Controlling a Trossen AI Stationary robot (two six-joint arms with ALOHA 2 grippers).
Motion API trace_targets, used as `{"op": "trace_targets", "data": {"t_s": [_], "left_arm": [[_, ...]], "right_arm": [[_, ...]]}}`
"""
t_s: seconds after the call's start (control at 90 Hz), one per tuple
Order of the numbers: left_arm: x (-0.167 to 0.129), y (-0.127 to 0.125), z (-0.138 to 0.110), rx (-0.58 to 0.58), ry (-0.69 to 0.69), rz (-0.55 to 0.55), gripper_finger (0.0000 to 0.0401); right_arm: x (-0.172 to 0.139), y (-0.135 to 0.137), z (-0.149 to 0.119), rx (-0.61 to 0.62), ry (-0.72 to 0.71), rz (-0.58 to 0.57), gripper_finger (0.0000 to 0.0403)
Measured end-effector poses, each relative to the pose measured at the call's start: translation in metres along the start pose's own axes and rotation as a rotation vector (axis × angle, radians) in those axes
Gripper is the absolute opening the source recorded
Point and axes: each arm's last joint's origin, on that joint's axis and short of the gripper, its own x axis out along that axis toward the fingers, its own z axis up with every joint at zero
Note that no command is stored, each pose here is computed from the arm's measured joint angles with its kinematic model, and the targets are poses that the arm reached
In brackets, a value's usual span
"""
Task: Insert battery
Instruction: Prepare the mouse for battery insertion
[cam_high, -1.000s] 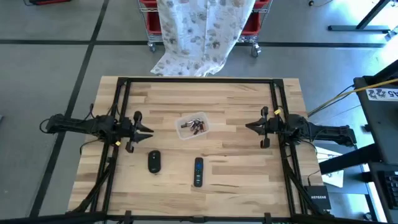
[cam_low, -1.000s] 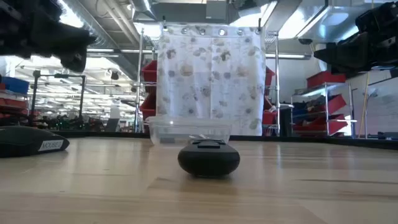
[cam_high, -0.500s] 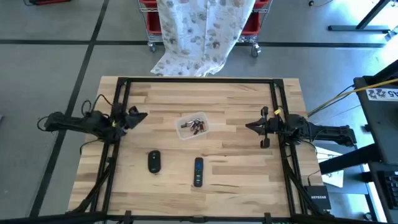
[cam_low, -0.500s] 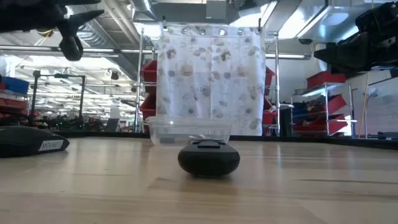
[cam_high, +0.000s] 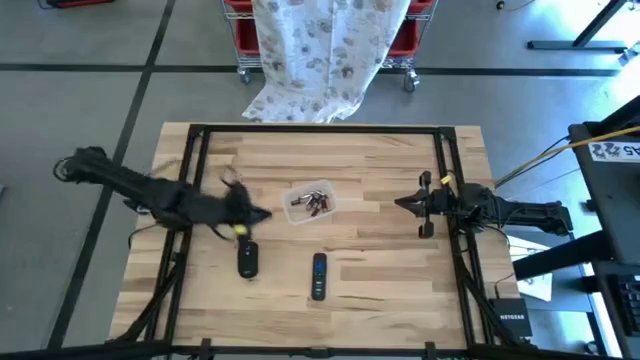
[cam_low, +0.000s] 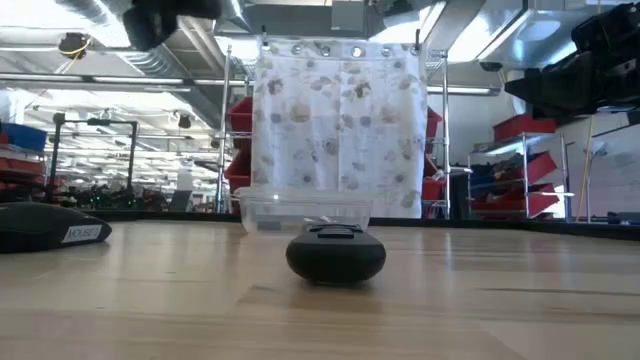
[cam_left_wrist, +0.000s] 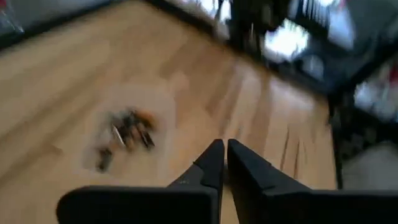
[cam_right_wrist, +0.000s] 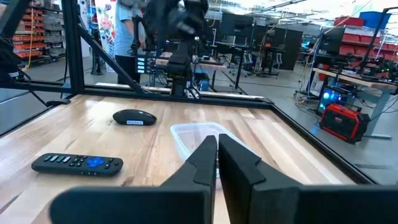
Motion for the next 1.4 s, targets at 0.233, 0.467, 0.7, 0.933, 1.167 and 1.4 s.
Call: {"op": "trace_targets", "data": {"t_s": [0.233, 0.467, 0.7, 0.933, 1.167, 1.4], "left_arm": [[0.067, -0.018, -0.041, -0.518, 0.299, 0.069, 0.0001], [0.084, -0.011, -0.061, -0.767, 0.462, 0.205, 0.0048], [0.071, -0.016, -0.061, -0.936, 0.608, 0.19, 0.0149], [0.048, -0.004, -0.084, -0.97, 0.812, 0.515, 0.0221], [0.049, -0.001, -0.086, -1.0, 0.577, 0.606, 0.0272], [0.052, 0.012, -0.089, -0.992, 0.547, 0.707, 0.0301]], "right_arm": [[0.0, 0.0, 0.0, 0.0, 0.0, 0.0, 0.0], [0.0, 0.0, 0.0, 0.0, 0.0, 0.0, 0.0], [0.0, 0.0, 0.0, 0.0, 0.0, 0.0, 0.0], [0.0, 0.0, 0.0, 0.0, 0.0, 0.0, 0.0], [0.0, 0.0, 0.0, 0.0, 0.0, 0.0, 0.0], [0.0, 0.0, 0.0, 0.0, 0.0, 0.0, 0.0]]}}
